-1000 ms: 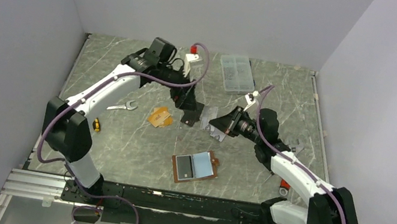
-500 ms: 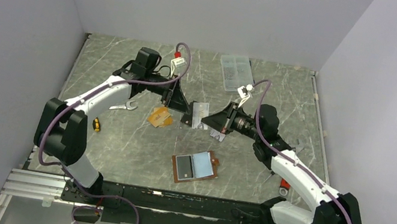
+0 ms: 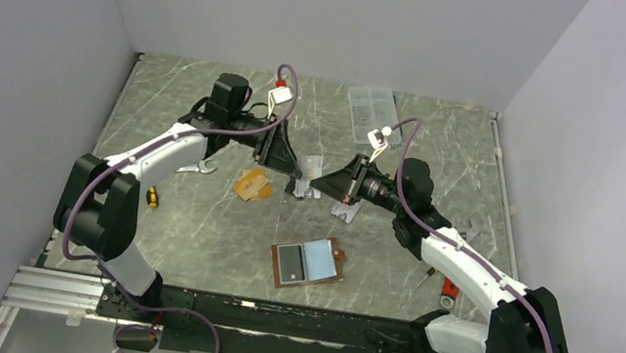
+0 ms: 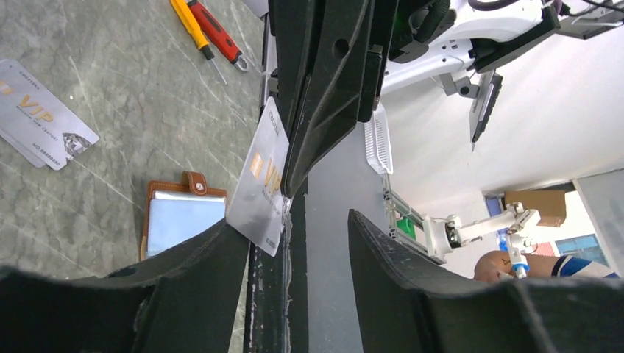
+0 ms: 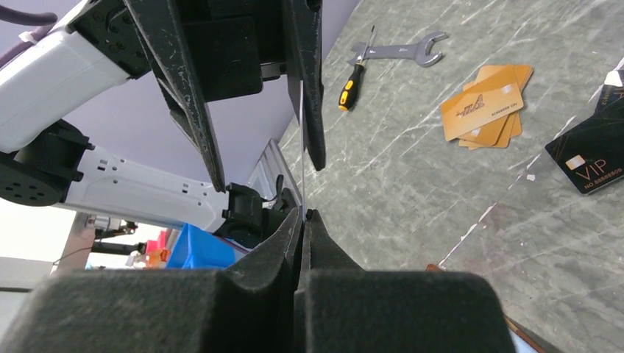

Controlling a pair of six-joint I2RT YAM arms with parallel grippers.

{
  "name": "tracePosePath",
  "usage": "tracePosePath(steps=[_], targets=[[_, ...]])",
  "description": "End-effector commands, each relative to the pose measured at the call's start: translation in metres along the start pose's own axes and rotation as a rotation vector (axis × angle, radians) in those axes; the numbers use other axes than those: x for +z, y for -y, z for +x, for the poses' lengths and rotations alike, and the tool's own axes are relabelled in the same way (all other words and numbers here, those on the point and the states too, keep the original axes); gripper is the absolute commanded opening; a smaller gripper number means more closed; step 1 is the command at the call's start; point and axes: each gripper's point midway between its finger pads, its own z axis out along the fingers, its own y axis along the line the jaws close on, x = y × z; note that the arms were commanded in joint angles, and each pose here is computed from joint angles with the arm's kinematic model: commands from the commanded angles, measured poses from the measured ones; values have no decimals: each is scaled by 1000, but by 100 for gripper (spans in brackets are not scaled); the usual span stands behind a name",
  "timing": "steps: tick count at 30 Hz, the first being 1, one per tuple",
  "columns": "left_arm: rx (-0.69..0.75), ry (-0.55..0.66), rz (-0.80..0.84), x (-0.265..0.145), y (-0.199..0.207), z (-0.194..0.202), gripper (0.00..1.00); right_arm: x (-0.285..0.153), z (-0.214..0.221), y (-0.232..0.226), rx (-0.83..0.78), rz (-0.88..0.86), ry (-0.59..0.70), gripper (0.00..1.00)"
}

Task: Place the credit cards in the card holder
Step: Pick up the credit card from the center of the board.

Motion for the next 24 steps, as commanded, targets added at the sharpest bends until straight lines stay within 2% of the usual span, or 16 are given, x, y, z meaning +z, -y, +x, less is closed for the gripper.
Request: tracePosePath(steps=[1, 5, 9, 13, 16, 24], targets=[[70, -3, 82, -2, 27, -6, 52, 5, -17, -18, -51, -46, 50, 0], [57, -11, 113, -3, 29, -6, 34, 6, -15, -14, -42, -35, 50, 0], [63, -12, 116, -3, 30, -7, 23, 7, -16, -21, -42, -65, 48, 0], [72, -13, 113, -3, 31, -9, 15, 8, -17, -31, -30, -118, 41, 13], [67, -16, 114, -3, 30, -10, 11, 9, -18, -38, -12, -157, 40, 16], [69, -16, 98, -2, 24, -8, 10, 8, -24, -49, 16, -213, 64, 15]])
